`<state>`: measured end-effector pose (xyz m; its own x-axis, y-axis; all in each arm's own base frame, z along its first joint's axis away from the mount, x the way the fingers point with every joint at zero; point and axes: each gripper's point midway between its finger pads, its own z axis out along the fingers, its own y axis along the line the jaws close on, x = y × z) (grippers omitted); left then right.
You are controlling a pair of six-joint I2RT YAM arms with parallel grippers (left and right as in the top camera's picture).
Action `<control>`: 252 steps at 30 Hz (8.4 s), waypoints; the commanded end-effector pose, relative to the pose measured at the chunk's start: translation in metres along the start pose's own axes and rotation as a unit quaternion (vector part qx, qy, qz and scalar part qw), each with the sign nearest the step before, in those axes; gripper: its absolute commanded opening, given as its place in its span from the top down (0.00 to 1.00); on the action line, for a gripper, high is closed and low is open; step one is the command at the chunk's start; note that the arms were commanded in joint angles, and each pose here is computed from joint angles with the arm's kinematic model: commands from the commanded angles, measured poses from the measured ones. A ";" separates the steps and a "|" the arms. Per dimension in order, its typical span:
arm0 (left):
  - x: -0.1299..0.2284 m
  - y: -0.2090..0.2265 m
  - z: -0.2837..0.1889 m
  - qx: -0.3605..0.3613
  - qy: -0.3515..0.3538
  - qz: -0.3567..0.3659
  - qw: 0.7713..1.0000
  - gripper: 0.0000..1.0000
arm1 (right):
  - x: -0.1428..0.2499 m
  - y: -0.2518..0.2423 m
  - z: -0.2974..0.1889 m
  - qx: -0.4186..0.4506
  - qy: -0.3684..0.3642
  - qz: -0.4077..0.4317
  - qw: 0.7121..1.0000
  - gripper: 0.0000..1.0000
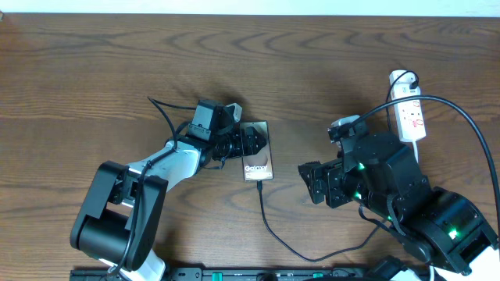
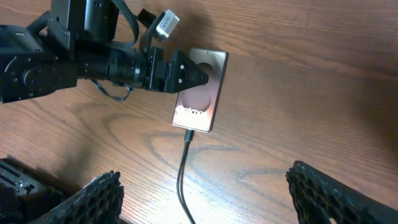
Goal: Plug charger to phone and switch on socket
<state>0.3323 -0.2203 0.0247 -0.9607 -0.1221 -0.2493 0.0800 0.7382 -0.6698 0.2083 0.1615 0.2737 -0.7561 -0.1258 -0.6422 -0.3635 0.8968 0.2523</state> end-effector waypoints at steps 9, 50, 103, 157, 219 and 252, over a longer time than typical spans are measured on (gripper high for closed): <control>-0.006 0.037 0.001 -0.086 -0.026 0.036 0.995 0.17 | -0.004 -0.002 -0.002 0.006 -0.005 0.014 1.000 0.16; 0.059 -0.032 -0.290 -0.106 -0.288 0.048 0.950 0.11 | -0.029 -0.248 -0.014 0.304 -0.092 0.454 0.832 0.99; 0.067 -0.027 -0.286 -0.112 -0.271 0.036 0.955 0.10 | -0.013 -0.426 0.161 0.253 0.085 0.623 0.735 0.99; 0.067 -0.027 -0.286 -0.112 -0.271 0.036 0.955 0.10 | 0.002 -0.436 0.174 0.272 0.095 0.621 0.729 0.99; 0.067 -0.027 -0.286 -0.112 -0.271 0.036 0.955 0.10 | 0.004 -0.404 0.209 0.155 0.149 0.616 0.758 0.99; 0.067 -0.027 -0.286 -0.112 -0.271 0.036 0.955 0.10 | -0.042 -0.417 0.126 0.220 0.057 0.592 0.773 0.99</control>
<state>0.1896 -0.0603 0.2268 -0.6743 -0.3502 -0.6501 0.0258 0.8687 -0.4947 0.4595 -0.1501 0.1022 -0.4805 0.8746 -0.0643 0.8165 0.4729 0.3312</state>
